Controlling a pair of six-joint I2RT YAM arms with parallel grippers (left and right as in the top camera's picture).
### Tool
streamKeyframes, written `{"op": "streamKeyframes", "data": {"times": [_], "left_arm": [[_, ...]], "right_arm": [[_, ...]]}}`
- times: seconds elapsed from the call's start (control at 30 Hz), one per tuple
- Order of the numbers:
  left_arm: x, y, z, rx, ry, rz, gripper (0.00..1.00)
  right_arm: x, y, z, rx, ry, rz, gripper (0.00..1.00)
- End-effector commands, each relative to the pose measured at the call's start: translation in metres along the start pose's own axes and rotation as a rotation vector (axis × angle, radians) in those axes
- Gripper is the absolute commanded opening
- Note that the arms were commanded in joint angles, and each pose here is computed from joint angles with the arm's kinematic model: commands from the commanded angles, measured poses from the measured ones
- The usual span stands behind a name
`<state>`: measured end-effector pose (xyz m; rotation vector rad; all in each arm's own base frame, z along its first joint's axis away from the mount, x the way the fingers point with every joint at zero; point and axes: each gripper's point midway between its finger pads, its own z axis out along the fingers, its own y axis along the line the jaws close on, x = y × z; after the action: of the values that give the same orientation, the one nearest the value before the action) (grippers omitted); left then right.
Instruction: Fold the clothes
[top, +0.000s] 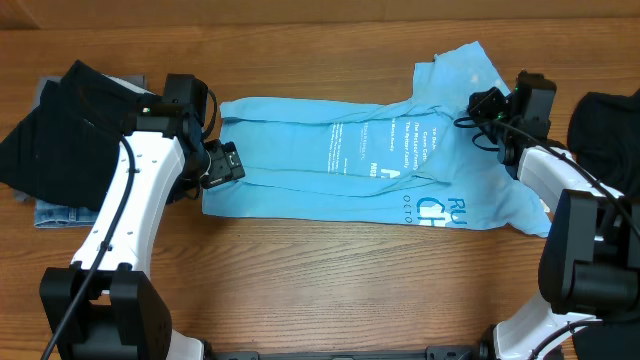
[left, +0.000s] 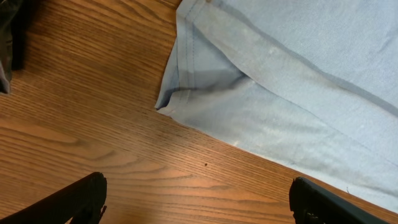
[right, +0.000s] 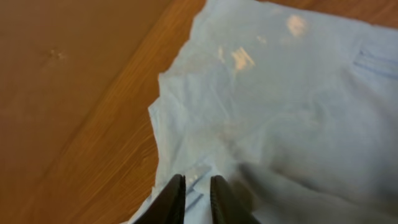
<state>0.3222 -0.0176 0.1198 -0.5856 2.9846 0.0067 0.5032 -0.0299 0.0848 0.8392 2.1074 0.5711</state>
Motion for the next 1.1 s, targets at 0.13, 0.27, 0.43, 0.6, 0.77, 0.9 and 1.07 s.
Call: {"op": "streamKeyframes", "data": {"times": [0.13, 0.27, 0.43, 0.6, 0.77, 0.9, 1.07], "left_arm": [[0.001, 0.001, 0.002, -0.009, 0.006, 0.018, 0.97], [0.001, 0.001, 0.002, -0.009, 0.006, 0.018, 0.97], [0.001, 0.001, 0.002, -0.009, 0.006, 0.018, 0.98], [-0.001, 0.000, 0.002, -0.004, -0.003, 0.017, 0.98], [-0.001, -0.001, 0.002, -0.001, -0.002, 0.017, 0.99], [0.000, 0.000, 0.003, -0.003, 0.004, 0.017, 0.99], [0.006, 0.003, 0.008, -0.014, 0.024, 0.019, 1.00]], "right_arm": [[-0.021, 0.025, -0.004, -0.079, -0.068, -0.009, 0.47], [-0.013, 0.022, -0.012, -0.119, 0.025, 0.017, 0.49], [0.029, -0.032, -0.033, 0.036, 0.271, 0.179, 0.47], [0.073, -0.066, -0.056, 0.178, 0.459, 0.181, 0.42], [0.098, -0.064, -0.062, 0.214, 0.537, 0.125, 0.40], [0.110, -0.064, -0.061, 0.262, 0.545, 0.102, 0.35], [0.122, -0.068, -0.060, 0.328, 0.537, 0.084, 0.36]]}}
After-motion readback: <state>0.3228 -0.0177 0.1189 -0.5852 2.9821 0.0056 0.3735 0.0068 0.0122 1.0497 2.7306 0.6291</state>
